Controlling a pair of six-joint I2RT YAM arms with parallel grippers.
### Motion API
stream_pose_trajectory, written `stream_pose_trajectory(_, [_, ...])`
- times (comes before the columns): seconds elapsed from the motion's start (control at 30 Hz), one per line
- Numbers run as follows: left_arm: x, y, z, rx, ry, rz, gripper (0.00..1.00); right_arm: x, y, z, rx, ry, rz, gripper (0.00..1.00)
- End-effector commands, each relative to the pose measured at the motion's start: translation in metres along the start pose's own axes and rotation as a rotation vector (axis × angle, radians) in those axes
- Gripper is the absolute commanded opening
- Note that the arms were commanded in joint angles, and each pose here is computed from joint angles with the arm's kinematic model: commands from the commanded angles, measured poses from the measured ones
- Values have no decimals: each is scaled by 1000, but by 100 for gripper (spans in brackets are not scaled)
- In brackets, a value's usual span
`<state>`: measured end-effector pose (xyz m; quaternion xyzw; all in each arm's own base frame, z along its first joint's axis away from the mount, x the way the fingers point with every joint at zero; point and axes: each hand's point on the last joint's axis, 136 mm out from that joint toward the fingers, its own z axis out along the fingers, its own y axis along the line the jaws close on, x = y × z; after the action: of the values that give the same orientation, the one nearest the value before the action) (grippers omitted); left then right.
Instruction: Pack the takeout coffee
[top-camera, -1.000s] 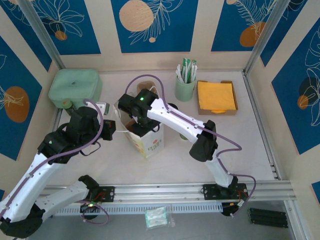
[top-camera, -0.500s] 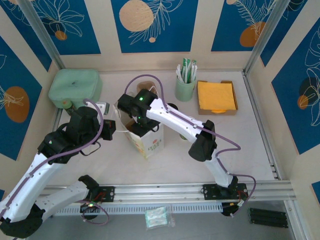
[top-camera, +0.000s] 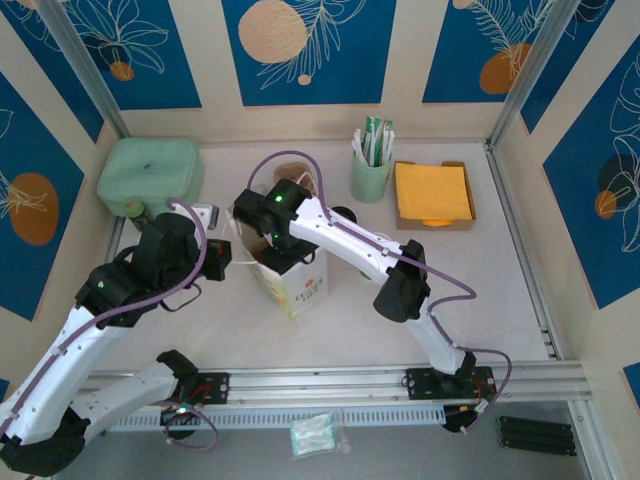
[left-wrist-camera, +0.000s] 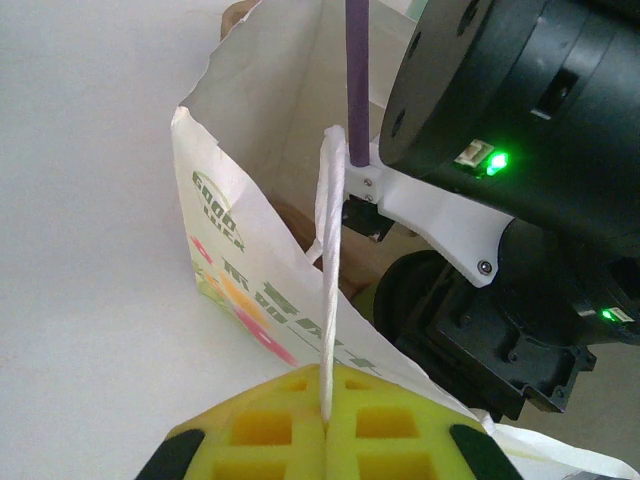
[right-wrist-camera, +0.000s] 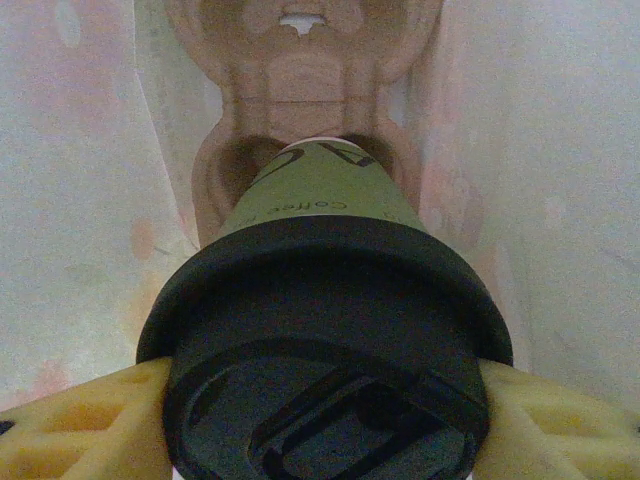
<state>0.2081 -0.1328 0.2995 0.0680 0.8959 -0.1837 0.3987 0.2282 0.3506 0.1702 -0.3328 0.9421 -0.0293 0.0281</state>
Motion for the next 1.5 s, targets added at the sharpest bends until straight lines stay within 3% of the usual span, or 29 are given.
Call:
stream_pose_trajectory(0.0, [-8, -3, -7, 19, -21, -10, 0, 30, -14, 4, 57, 152, -6, 60])
stream_pose_trajectory(0.8, [-8, -3, -9, 20, -26, -12, 0, 25, -14, 34, 67, 205, 10, 60])
stream_pose_trajectory(1.47, [-10, -3, -9, 20, -30, -12, 0, 28, -12, 35, 61, 220, 0, 60])
